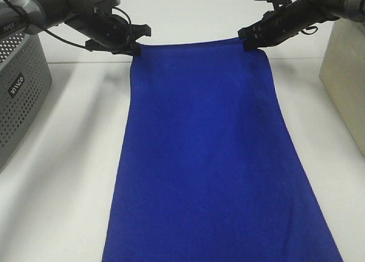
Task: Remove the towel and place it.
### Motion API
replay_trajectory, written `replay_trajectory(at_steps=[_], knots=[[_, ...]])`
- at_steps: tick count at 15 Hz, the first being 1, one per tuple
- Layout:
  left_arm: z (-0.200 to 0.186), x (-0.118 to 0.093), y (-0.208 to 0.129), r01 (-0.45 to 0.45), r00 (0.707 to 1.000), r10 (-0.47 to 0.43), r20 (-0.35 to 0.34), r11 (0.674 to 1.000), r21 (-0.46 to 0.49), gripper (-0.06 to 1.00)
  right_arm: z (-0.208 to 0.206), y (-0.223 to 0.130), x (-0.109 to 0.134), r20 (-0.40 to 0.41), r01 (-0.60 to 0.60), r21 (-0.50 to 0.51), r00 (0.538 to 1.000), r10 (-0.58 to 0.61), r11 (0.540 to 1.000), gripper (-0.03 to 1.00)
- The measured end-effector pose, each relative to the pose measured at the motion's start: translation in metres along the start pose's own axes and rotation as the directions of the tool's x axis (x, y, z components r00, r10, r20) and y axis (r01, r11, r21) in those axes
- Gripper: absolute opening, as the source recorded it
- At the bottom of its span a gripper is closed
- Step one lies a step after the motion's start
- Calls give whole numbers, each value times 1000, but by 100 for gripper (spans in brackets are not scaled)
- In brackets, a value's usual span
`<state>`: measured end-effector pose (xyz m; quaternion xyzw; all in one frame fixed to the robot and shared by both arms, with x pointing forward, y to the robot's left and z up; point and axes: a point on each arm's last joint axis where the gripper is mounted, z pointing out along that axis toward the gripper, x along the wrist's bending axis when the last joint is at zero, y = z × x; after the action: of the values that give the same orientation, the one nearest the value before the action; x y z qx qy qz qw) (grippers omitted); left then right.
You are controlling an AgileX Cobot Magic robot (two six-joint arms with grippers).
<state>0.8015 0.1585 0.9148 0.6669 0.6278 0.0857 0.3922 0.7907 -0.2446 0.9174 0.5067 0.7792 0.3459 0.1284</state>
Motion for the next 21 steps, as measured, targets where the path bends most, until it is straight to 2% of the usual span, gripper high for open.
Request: replay_trajectory(at_steps=[2, 6, 12, 21], knots=[[0, 1, 5, -24, 1000, 23, -9, 998, -58, 0, 0, 5, -1, 8, 3, -55, 1000, -3, 998, 2], [0, 2, 12, -48, 999, 45, -22, 990, -134, 0, 10, 1, -4, 18, 3, -88, 1000, -2, 996, 2], [15, 3, 5, -72, 997, 67, -33, 980, -186, 0, 24, -5, -12, 64, 13, -133, 998, -4, 991, 2], [19, 5, 5, -97, 995, 89, -49, 971, -219, 0, 38, -16, -15, 62, -9, -139, 998, 17, 990, 2]])
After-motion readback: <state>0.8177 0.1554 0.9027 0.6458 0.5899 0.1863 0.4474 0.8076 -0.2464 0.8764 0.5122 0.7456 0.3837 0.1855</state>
